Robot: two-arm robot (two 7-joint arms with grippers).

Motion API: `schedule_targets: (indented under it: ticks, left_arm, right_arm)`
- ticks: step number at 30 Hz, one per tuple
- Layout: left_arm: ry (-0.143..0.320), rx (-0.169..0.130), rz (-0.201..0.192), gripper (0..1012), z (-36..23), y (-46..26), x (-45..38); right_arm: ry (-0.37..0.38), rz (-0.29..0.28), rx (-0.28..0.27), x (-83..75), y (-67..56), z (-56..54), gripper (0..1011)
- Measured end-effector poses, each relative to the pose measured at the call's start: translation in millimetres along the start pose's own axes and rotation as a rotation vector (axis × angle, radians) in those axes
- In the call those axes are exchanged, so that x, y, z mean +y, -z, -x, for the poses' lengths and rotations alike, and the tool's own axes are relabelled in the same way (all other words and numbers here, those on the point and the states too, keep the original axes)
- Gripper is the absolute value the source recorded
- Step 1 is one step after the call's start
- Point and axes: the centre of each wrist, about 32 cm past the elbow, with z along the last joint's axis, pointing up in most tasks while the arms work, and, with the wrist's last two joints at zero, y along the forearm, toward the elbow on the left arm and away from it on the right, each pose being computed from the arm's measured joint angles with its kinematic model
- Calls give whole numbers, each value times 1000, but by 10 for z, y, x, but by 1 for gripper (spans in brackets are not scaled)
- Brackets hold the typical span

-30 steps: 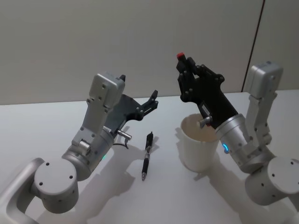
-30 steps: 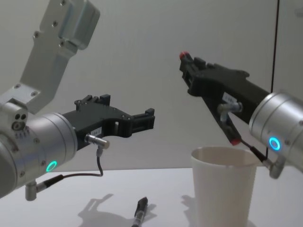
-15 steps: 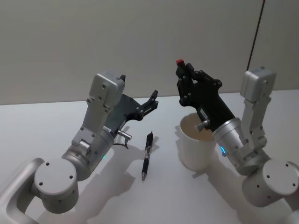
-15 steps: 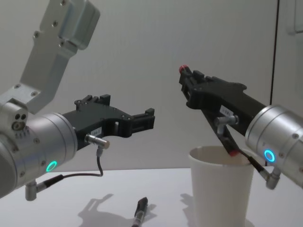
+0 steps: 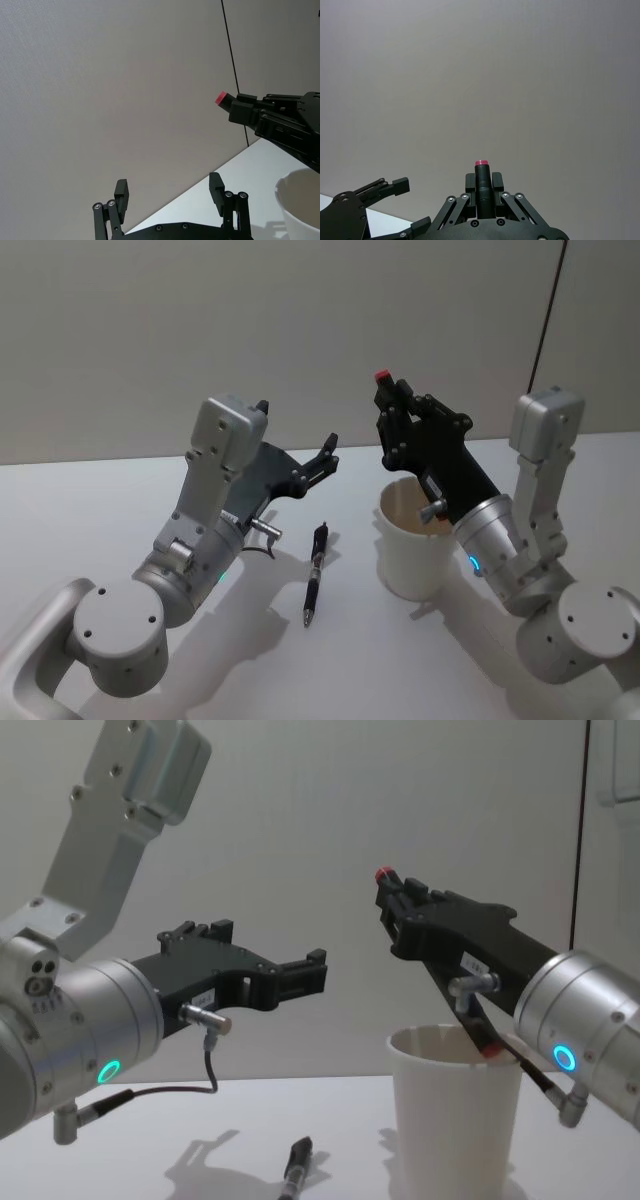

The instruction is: Place the pen into the pen holder.

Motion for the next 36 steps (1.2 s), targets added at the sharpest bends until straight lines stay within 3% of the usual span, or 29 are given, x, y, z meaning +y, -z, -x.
schedule_targets:
  ticks: [12, 36]
  left_arm:
    - [0, 0, 0, 1001, 0, 0, 0]
    - [0, 0, 0, 1001, 0, 0, 0]
  right_arm:
    - [1, 3, -1, 0, 13, -5, 204]
    - [1, 5, -1, 2, 20, -5, 920]
